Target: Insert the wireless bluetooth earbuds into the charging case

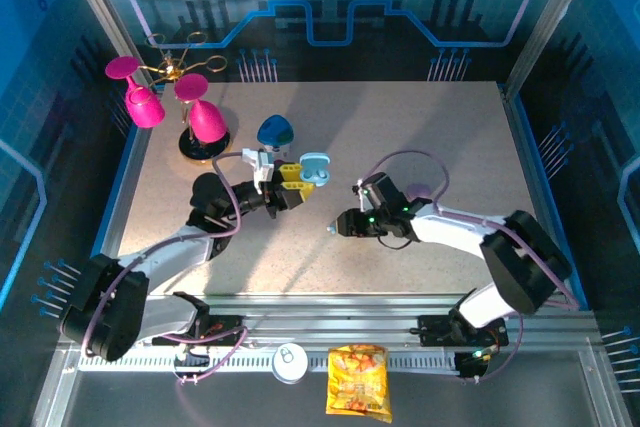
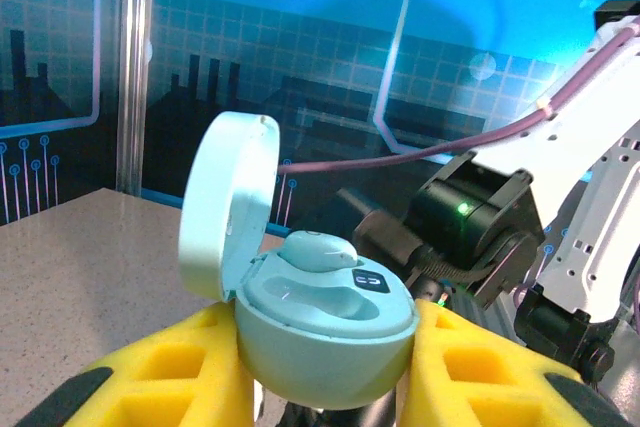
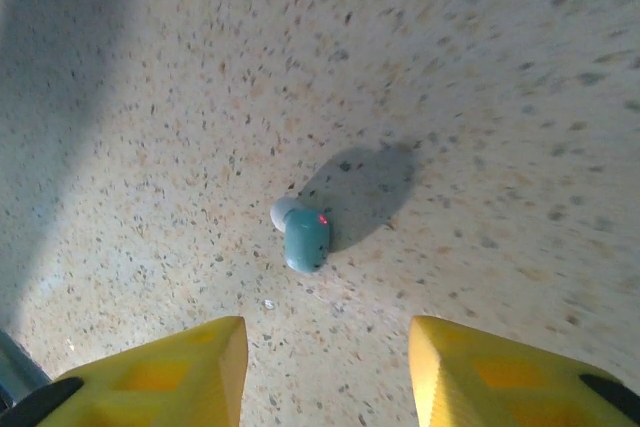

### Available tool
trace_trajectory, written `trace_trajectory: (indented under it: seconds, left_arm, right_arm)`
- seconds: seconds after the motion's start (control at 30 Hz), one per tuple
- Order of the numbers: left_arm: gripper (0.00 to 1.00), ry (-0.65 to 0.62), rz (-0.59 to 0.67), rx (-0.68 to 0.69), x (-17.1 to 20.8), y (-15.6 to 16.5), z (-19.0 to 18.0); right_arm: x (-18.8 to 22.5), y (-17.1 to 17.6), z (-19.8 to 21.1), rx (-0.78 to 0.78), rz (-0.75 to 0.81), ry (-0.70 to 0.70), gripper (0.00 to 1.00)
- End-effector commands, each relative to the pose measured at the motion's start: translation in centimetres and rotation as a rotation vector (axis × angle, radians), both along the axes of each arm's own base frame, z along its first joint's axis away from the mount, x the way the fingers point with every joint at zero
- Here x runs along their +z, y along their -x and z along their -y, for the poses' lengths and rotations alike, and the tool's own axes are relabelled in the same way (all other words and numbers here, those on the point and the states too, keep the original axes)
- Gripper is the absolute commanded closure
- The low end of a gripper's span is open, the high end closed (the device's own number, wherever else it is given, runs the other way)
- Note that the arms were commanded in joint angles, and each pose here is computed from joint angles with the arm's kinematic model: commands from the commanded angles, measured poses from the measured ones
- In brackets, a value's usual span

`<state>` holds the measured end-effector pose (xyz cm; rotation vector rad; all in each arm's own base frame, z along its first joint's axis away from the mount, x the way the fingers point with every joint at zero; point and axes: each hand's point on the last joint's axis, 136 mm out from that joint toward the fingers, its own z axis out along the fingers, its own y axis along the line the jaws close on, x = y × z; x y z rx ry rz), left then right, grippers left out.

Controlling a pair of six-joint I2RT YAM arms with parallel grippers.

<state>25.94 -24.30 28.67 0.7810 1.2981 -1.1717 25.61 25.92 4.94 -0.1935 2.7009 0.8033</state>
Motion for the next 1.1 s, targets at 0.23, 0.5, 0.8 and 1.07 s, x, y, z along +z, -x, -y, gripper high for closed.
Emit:
trace_trajectory:
  seconds: [0.23, 0.5, 0.8, 1.07]
  left_arm:
    - [0.67, -0.032, 0.031, 0.012, -0.4, 0.9, -0.5]
    - [0.67, -0.030, 0.025, 0.009, -0.5, 0.9, -0.5]
    - [0.67, -0.033, 0.019, 0.012, -0.7, 1.1, -0.6]
    - [0.67, -0.026, 0.015, 0.009, -0.8, 0.9, -0.6]
  right_arm:
    - [-0.3, -1.5, -3.6, 0.092, 0.012, -0.031, 0.59]
    - [-0.9, -2.2, -6.0, 0.210, 0.003, -0.050, 0.58]
    - [-2.6, -1.1, -5.3, 0.255, -0.031, -0.022, 0.63]
    - [-2.7, 1.6, -4.1, 0.255, -0.057, -0.011, 0.64]
